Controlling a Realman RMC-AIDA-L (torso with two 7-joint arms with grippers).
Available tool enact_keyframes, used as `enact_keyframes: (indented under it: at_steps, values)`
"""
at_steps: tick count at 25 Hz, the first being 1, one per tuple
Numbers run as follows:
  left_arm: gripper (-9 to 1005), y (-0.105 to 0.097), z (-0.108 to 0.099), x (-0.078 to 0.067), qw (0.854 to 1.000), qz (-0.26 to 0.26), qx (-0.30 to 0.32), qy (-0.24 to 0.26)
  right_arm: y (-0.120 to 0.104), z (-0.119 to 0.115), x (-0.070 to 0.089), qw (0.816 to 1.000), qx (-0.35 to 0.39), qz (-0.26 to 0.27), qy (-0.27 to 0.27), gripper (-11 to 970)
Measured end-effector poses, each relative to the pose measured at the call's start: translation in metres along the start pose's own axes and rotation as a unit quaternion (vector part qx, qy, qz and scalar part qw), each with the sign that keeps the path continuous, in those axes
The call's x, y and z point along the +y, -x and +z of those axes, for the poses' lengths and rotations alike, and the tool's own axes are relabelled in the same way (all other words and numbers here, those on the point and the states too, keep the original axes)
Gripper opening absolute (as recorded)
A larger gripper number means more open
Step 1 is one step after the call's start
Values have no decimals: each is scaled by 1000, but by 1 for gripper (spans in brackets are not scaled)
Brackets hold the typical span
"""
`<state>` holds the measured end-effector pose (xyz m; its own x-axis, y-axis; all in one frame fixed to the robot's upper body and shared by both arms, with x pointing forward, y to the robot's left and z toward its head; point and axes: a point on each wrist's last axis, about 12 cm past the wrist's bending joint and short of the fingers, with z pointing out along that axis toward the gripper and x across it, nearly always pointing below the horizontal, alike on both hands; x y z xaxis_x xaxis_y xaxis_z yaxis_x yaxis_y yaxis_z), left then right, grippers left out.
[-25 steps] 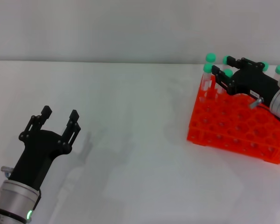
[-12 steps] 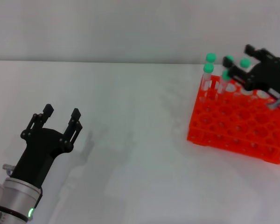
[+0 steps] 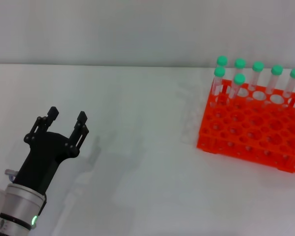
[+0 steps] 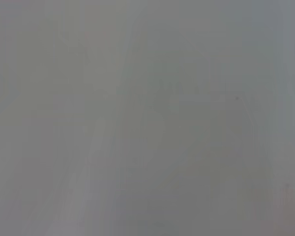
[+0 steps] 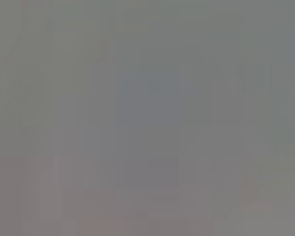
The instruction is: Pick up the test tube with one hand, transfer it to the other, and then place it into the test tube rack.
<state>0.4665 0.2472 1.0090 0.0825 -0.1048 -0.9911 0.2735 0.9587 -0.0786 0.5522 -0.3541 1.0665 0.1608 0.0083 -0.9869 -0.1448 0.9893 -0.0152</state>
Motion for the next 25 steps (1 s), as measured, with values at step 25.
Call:
enact_keyframes:
  at_steps: [25]
  values:
    - [691, -1, 4, 0, 1000, -23, 5, -5, -16, -21, -12, 997, 30, -28, -63, 839]
